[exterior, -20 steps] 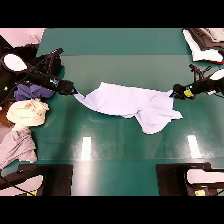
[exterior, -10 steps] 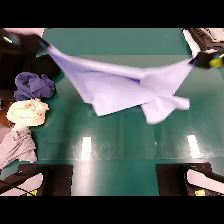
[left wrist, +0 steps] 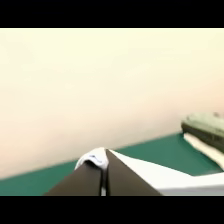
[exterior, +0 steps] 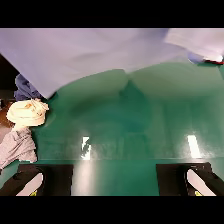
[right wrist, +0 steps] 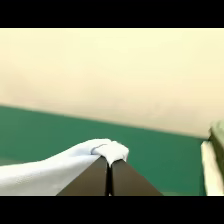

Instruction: Fold the shirts.

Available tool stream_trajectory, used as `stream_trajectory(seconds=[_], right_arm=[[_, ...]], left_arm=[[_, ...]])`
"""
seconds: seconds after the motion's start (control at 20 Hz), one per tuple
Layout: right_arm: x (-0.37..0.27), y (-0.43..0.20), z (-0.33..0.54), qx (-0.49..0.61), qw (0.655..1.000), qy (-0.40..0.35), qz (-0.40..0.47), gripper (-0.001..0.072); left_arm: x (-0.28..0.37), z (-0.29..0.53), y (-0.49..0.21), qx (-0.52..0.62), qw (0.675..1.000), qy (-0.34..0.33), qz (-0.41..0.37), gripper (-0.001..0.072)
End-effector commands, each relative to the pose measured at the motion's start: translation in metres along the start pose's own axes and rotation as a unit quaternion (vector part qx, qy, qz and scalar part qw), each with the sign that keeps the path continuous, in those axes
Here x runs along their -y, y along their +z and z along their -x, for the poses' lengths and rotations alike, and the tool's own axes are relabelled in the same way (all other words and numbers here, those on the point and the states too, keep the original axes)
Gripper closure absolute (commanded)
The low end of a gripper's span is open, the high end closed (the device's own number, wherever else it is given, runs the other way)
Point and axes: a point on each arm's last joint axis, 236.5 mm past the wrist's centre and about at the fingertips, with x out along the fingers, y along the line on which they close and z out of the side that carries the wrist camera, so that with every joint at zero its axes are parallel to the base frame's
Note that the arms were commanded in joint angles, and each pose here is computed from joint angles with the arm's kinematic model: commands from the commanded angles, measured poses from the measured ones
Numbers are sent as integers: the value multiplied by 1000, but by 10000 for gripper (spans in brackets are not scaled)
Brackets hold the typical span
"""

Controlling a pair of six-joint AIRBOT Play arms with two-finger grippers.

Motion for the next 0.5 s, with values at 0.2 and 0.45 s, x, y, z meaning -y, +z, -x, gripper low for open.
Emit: stream_trajectory(seconds=[0.2, 0.45], right_arm=[[8, 42, 63, 68, 995, -72, 18, 703], [39, -58, -23, -131, 989, -60, -40, 703]], left_arm=[[32, 57, 55, 88, 996, -10, -20, 686], [-17, -27, -72, -88, 995, 5, 56, 686]])
